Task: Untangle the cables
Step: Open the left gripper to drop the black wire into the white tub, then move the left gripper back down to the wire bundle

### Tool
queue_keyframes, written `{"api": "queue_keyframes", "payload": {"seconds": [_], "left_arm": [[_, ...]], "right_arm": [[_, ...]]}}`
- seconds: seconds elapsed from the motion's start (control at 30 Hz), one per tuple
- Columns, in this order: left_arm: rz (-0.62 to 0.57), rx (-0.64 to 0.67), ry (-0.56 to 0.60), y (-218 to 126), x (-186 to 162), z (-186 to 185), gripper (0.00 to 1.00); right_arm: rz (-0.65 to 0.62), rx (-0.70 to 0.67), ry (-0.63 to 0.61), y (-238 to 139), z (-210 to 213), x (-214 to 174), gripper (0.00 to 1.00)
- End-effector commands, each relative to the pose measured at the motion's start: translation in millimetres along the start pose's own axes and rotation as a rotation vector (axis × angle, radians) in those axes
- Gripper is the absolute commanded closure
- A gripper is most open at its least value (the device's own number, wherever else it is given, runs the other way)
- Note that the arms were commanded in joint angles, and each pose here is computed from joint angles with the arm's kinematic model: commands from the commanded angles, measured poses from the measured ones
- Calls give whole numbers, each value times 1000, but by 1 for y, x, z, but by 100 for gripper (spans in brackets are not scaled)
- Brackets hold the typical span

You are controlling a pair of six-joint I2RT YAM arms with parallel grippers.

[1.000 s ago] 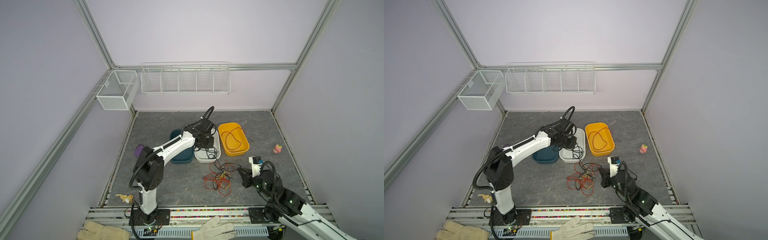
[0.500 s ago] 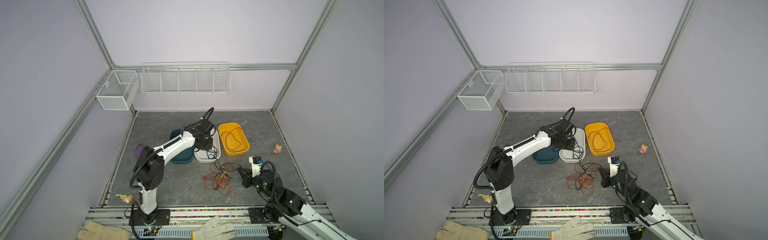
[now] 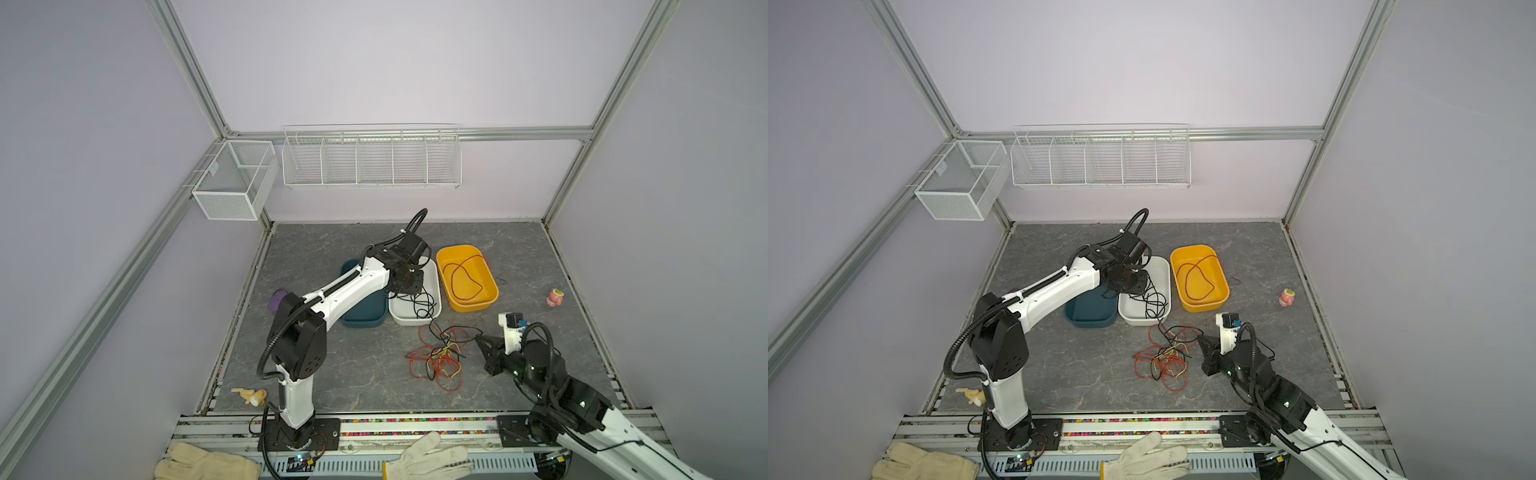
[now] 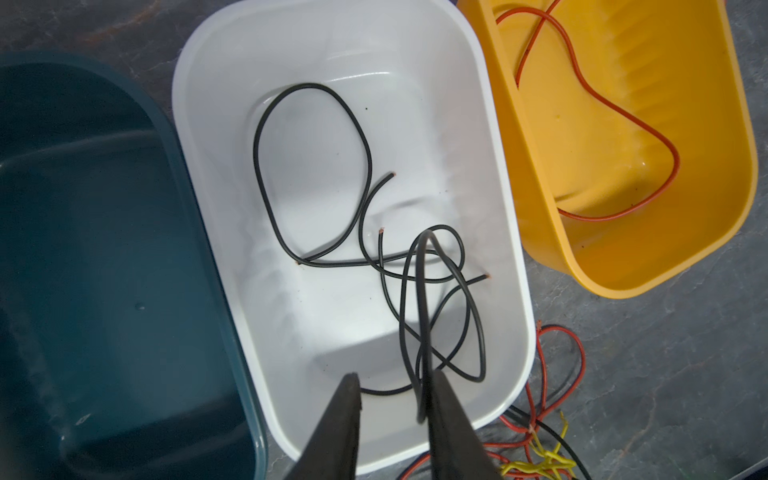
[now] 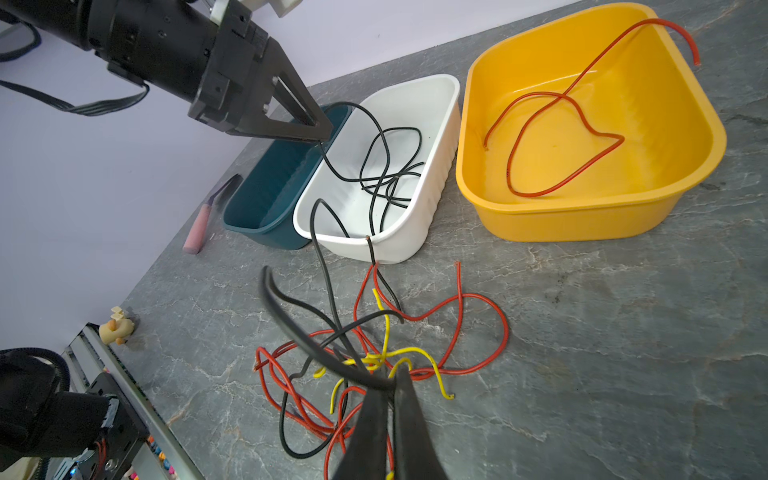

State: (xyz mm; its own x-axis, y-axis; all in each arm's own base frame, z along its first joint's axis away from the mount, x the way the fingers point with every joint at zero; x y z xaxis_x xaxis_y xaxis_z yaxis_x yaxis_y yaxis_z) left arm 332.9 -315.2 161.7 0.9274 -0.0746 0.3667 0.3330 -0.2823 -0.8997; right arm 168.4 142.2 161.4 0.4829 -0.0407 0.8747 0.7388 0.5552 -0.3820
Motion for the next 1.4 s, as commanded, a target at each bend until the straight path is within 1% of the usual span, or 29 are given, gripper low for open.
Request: {"api": "queue_keyframes", "payload": {"seconds": [0.0, 0.27, 0.37, 0.57, 0.73, 0.87, 1.03, 1.1, 1.2, 1.3, 1.37], "left_arm": [[38, 83, 5, 11, -1, 13, 74], [53, 144, 4, 24, 8, 26, 97], [62, 179, 10, 29, 13, 32, 99], [61, 248, 35, 40, 24, 40, 99], [68, 293, 61, 50, 32, 41, 94], [69, 313, 80, 51, 39, 40, 86], [30, 321, 80, 37, 51, 37, 72], [6, 338, 80, 29, 58, 38, 63], [-27, 370, 85, 16, 67, 39, 55], [-38, 380, 96, 7, 72, 38, 50], [-40, 381, 98, 2, 74, 38, 50]], "right_arm": [[-17, 0, -5, 0, -1, 1, 94], [-18, -3, -4, 0, -2, 1, 94], [-17, -2, -3, 0, -1, 1, 94], [-11, -2, -5, 2, -1, 0, 94], [-11, -3, -3, 2, -1, 0, 94], [-10, -4, -4, 2, -1, 0, 94], [-11, -5, -5, 2, -2, 0, 94], [-12, -4, -5, 2, -1, 1, 94], [-11, -3, -5, 2, -1, 0, 94], [-9, -3, -6, 3, -1, 0, 94], [-10, -2, -5, 3, -1, 0, 94]]}}
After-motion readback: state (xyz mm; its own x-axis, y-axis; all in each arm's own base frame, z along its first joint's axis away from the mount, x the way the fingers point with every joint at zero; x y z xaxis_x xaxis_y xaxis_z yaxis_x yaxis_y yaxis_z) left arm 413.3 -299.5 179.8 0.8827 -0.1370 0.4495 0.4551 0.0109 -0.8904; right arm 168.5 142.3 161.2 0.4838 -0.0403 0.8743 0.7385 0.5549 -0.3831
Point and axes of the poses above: each gripper's point midway between its finger pads, its own y axis out along the fingers, its own z axis along the line the jaws close on, x = y × z, the point moved 2 cm from there along -y, back along the fingers, and after that the axes turned 9 degrees about -y, right-handed, at the moved point
